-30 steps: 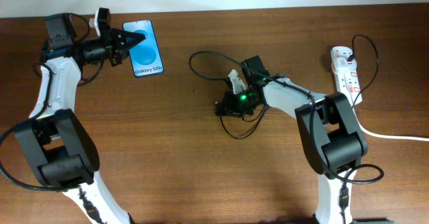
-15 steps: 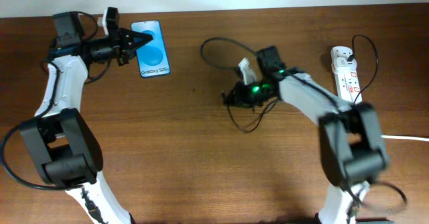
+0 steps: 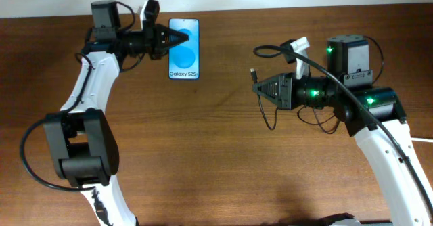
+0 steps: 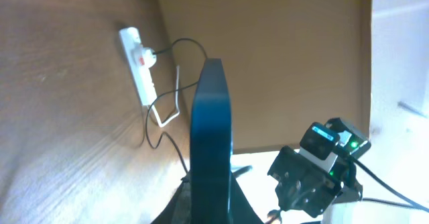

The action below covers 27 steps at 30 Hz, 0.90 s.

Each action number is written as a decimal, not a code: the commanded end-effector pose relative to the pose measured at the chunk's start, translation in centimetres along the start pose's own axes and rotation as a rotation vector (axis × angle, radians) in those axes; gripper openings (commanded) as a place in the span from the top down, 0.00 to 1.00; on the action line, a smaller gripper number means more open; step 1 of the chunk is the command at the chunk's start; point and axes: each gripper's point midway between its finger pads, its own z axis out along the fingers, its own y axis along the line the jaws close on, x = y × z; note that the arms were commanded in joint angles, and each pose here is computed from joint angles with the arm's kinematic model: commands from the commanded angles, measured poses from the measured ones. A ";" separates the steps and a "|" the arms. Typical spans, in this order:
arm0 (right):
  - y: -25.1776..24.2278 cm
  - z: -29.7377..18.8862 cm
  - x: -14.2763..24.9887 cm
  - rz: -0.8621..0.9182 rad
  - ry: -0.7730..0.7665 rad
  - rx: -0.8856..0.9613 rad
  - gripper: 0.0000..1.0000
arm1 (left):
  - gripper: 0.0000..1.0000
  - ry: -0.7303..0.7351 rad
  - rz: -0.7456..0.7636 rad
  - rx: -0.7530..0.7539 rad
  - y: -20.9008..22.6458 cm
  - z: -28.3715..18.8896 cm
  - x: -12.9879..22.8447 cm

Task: Plug charger to phone and switch on socket
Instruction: 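Lift the plug with the right gripper toward the phone's bottom edge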

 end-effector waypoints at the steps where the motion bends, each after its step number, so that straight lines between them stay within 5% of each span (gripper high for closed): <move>1: 0.5 0.3 0.5 0.033 0.021 -0.064 0.96 | 1.00 0.018 -0.053 0.025 -2.0 1.1 -0.9; 19: 2.9 4.7 -0.3 0.070 -0.051 -0.220 0.96 | 1.00 -0.168 -0.148 -0.032 -2.5 3.3 -4.7; 27: 3.3 5.3 -2.1 0.093 -0.109 -0.234 0.96 | 1.00 -0.203 0.015 0.118 -9.1 4.0 -5.8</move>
